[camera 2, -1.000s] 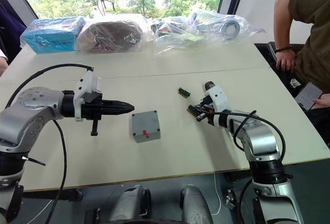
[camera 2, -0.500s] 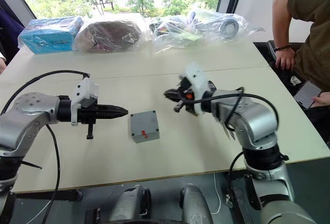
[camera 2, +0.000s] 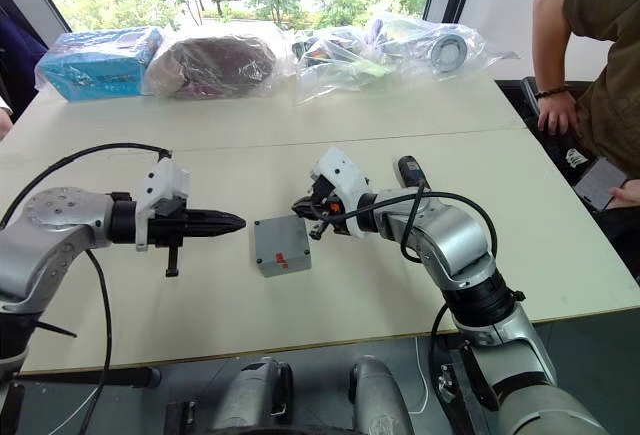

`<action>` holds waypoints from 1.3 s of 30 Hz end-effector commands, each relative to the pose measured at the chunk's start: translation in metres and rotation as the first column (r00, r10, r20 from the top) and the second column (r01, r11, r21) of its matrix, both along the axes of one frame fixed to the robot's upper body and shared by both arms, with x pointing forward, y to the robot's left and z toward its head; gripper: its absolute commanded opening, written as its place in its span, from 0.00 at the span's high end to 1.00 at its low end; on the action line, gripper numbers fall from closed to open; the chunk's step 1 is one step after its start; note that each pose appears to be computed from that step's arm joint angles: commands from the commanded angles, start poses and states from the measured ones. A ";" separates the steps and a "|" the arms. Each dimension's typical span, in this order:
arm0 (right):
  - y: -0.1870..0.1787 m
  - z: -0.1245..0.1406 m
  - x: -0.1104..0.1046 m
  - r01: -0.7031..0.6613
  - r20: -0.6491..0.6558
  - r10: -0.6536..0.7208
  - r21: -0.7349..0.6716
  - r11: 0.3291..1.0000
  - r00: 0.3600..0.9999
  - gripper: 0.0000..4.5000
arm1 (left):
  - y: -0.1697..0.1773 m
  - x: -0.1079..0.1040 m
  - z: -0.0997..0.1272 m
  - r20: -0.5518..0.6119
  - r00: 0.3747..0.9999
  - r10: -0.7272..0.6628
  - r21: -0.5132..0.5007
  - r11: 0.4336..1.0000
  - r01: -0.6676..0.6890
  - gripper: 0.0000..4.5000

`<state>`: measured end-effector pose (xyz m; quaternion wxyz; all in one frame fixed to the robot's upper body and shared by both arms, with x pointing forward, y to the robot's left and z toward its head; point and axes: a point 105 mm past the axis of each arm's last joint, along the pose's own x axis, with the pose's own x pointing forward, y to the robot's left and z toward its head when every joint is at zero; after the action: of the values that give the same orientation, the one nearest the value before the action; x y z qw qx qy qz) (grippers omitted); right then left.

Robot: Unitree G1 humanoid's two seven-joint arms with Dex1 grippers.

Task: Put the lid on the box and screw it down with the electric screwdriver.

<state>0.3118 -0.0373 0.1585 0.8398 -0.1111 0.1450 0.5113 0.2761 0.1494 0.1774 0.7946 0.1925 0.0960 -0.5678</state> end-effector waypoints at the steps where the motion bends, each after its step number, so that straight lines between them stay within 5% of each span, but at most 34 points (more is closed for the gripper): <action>1: 0.001 0.007 0.002 -0.013 0.046 0.013 -0.001 1.000 0.999 0.98 | -0.003 -0.003 0.009 0.042 0.999 -0.014 -0.007 1.000 0.015 1.00; 26: -0.004 -0.028 0.002 -0.016 -0.005 0.016 -0.083 0.996 1.000 0.98 | -0.006 -0.001 0.011 0.052 0.998 -0.018 -0.012 1.000 0.019 1.00; 29: -0.003 -0.026 0.001 -0.022 -0.006 0.022 -0.067 0.997 1.000 0.83 | -0.006 -0.001 0.011 0.051 0.999 -0.018 -0.014 1.000 0.019 1.00; 39: -0.033 0.031 0.006 0.050 0.180 -0.041 -0.045 0.998 0.983 0.01 | -0.017 -0.004 0.015 0.054 0.997 -0.056 -0.043 0.997 0.058 1.00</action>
<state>0.3181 -0.0598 0.1535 0.8463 -0.1580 0.1345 0.4907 0.2769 0.1417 0.1813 0.7963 0.1872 0.0803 -0.5696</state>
